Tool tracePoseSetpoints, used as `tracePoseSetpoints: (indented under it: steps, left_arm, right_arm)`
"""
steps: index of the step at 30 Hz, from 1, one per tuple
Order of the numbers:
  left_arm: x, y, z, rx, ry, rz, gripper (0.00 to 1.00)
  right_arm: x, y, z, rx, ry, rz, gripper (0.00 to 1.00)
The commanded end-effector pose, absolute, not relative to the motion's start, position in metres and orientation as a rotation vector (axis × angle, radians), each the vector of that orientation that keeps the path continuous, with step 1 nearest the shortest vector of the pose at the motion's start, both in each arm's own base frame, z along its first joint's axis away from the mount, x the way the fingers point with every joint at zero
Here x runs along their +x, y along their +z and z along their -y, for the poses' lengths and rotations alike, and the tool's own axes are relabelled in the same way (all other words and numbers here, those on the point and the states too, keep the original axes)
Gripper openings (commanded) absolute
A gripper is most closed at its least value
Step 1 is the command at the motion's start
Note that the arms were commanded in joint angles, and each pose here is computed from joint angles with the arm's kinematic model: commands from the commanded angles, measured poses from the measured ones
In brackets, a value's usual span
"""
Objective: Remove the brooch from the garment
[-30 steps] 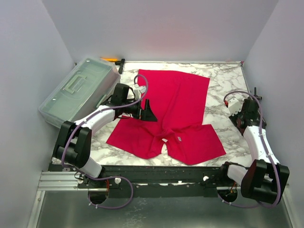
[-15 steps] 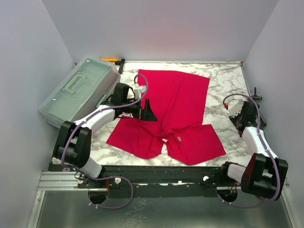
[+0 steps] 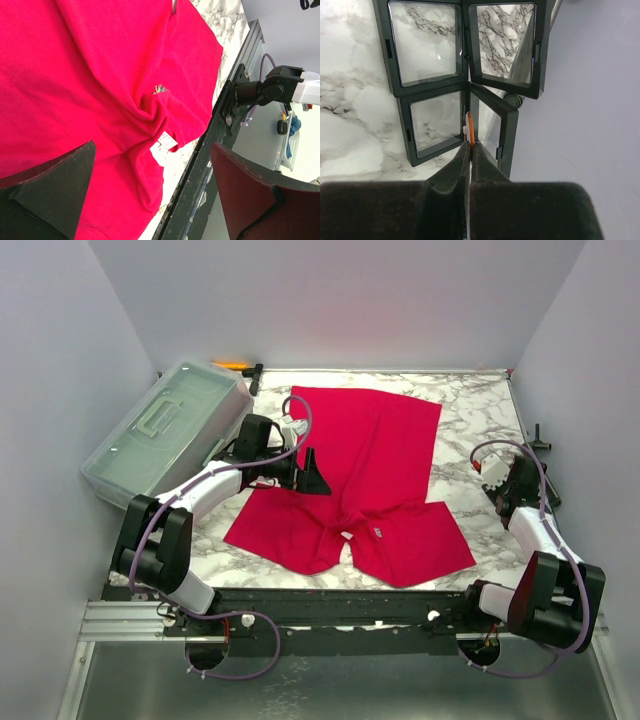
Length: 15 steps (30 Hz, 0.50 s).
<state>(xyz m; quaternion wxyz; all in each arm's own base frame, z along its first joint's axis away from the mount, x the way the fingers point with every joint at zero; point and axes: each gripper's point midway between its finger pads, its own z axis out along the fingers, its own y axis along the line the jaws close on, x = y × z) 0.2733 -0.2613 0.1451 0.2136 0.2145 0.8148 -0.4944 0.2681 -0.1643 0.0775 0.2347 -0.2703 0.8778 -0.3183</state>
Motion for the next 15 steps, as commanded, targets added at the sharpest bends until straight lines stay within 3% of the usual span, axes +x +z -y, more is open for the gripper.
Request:
tracePoseSetpoints:
  steps: [1,15]
  left_arm:
    - [0.274,0.154,0.264,0.622,-1.390,-2.237,0.99]
    - [0.272,0.151,0.264,0.632,-1.396,-2.235,0.99]
  right_arm:
    - [0.265,0.069,0.172,-0.746,-0.908,-2.425,0.01]
    - [0.266,0.053,0.177,-0.762,-0.900,-2.458,0.02]
